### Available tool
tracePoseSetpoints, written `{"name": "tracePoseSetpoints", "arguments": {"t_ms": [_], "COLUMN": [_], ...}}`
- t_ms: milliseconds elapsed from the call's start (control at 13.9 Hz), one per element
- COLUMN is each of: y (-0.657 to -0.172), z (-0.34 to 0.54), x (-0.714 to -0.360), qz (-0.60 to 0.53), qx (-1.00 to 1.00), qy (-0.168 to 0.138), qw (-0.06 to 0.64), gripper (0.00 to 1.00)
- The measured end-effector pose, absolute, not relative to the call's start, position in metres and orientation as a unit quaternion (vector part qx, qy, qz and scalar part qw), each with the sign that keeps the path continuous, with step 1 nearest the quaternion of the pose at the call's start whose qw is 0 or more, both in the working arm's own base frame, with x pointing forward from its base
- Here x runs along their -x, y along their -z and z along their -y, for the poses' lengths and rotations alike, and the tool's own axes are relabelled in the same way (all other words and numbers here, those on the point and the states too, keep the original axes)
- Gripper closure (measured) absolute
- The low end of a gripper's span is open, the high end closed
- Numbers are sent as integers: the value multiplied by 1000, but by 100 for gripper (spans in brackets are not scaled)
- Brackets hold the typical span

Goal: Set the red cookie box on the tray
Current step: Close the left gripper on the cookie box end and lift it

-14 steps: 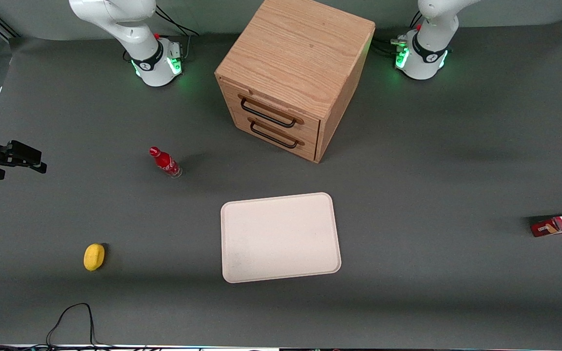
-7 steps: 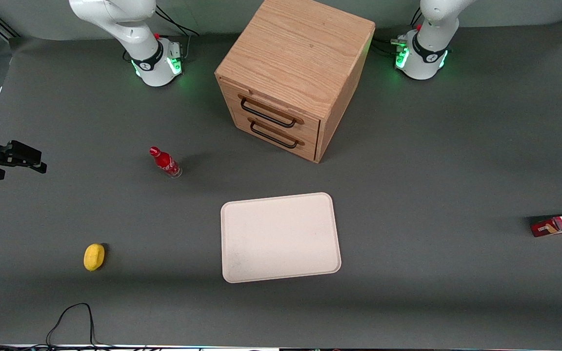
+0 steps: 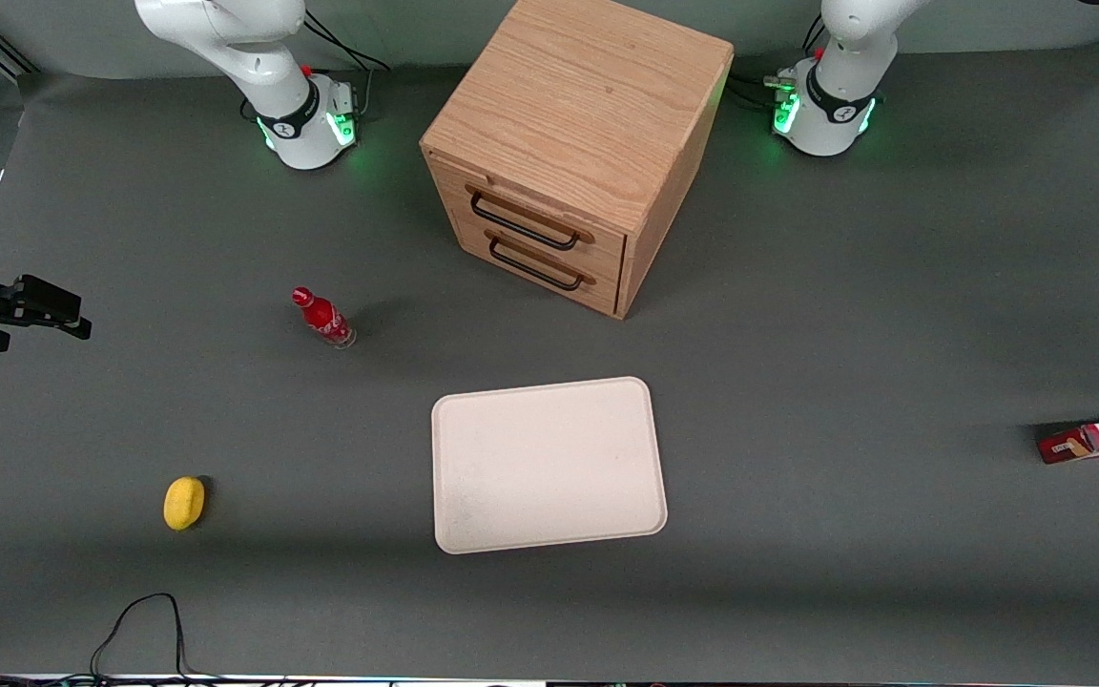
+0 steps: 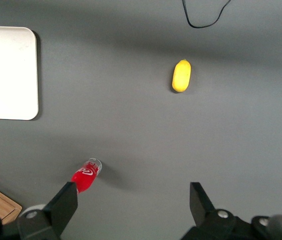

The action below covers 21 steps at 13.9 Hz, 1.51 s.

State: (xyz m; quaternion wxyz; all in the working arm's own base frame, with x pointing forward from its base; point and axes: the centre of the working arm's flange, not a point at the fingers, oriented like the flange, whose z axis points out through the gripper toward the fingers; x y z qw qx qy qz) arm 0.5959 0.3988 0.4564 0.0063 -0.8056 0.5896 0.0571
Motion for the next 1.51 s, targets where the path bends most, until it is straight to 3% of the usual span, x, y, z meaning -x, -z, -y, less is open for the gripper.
{"name": "tracePoseSetpoints", "arguments": {"t_ms": [503, 863, 1438, 1510], "y": [-325, -260, -250, -249], "z": [-367, -364, -361, -361], "x": [-618, -626, -630, -630], "qz": [-654, -676, -682, -682], "qx": [755, 736, 731, 730], "qy": [-34, -23, -18, -18], "qw": [20, 26, 31, 30], "gripper": [0, 2, 2, 6]}}
